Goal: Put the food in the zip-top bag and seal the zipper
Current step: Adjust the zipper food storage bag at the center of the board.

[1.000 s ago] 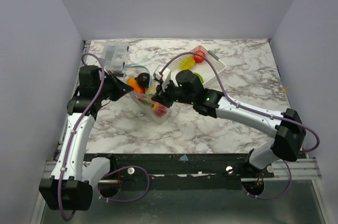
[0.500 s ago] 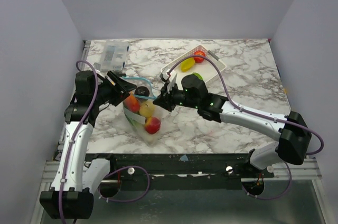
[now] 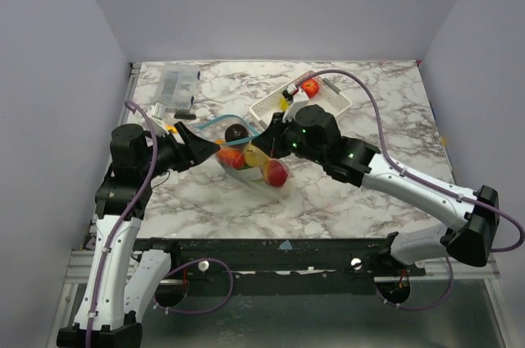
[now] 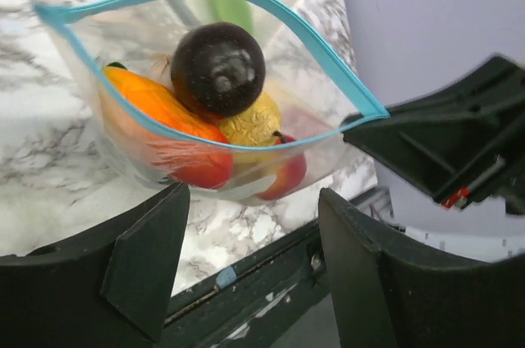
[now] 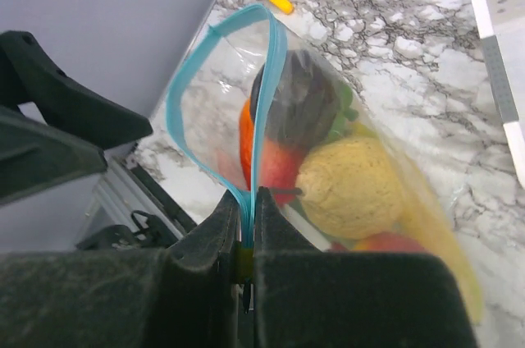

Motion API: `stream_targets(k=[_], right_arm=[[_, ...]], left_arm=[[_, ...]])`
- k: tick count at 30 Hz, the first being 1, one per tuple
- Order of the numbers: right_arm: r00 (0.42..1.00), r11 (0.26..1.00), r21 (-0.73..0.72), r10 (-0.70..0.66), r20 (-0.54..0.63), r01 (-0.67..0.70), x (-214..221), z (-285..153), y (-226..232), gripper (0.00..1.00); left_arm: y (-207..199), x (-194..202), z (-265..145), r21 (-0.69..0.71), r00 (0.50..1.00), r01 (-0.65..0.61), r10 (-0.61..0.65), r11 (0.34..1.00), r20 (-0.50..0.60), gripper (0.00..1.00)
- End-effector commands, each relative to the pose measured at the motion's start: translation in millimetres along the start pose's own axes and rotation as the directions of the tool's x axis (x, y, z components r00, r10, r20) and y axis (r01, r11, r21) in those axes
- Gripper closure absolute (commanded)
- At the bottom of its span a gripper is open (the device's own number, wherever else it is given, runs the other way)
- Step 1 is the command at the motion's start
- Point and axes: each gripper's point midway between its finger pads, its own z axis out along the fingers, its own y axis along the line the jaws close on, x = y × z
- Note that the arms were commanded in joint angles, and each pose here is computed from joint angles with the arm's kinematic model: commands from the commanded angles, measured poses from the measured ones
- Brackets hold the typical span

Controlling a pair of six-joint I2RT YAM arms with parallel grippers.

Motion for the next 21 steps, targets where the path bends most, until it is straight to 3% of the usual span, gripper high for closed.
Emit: stream_targets(k=[1,5,12,18,21], right_arm=[[0.970,0.974,0.015,0.223,0.092,-0.225,-34,-34,10,1.00],[0.964,0.969,0.025,0.240,0.118,-0.245,-42,-61,7,1.00],[0.972,0.954,0.248,0.118,0.202,-0.167,-49,-124,-45,1.00],[0.983,0.885,0.445,0.069,0.170,-0.139,-32,-163,-87,1.00],[0.982,0.854,0.492,0.103,0.161,-0.170,-23,-164,-96,1.00]], left_arm=[[-44,6,9,0.199,0.950,-0.300,0.311,0.933,-0.028,0.36],[-76,14,21,0.252,0.897,-0.407,0.436,0.878,-0.070,0.35],[-116,29,12,0.461,0.862,-0.420,0.502,0.781,-0.065,0.35],[-123,46,12,0.552,0.845,-0.398,0.527,0.732,-0.089,0.35],[-116,54,20,0.545,0.835,-0.397,0.538,0.738,-0.120,0.35]])
